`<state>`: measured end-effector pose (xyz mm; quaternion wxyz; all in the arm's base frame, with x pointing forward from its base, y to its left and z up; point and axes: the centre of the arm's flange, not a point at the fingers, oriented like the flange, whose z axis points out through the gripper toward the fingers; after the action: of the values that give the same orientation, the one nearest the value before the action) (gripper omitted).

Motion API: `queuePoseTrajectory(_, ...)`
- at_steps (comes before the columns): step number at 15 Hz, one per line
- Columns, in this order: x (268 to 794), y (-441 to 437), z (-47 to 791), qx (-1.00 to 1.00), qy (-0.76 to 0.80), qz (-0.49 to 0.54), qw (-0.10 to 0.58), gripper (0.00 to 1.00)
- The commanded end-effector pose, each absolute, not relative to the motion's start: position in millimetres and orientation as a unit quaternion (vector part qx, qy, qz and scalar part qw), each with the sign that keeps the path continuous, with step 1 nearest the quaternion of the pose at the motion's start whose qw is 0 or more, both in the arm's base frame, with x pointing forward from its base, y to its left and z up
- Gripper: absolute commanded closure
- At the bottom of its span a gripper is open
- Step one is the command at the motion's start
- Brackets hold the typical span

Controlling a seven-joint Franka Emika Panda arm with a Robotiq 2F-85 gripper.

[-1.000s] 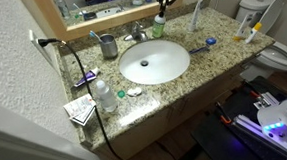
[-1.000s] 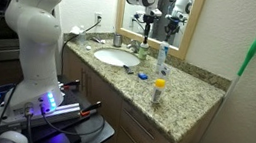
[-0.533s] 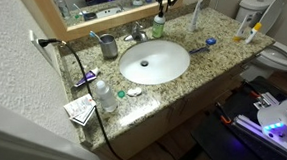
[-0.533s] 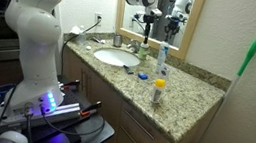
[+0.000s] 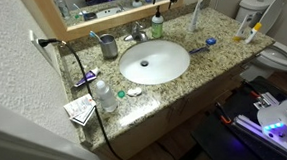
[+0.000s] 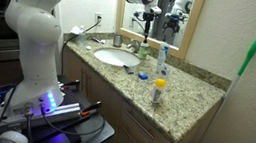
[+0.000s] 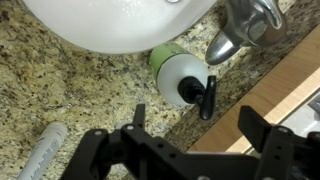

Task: Move the pump bottle forward and then push down on its pump

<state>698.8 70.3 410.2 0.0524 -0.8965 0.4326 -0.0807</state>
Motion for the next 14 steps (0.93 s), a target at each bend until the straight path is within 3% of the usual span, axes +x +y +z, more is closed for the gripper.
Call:
queuePoseTrajectory(1, 699.3, 71.8, 411.7, -0.897, 0.431, -0.082, 0.054, 0.01)
queuePoseTrajectory(3, 699.5, 74.1, 412.9, -0.897, 0.43, -0.084, 0.055, 0.0)
queuePoseTrajectory(4, 699.9, 74.2, 411.1, -0.897, 0.43, -0.083, 0.055, 0.25)
queuePoseTrajectory(5, 700.1, 74.4, 409.9, -0.897, 0.43, -0.083, 0.055, 0.26)
queuePoseTrajectory(14, 699.9, 76.4, 407.6, -0.899, 0.427, -0.083, 0.053, 0.89)
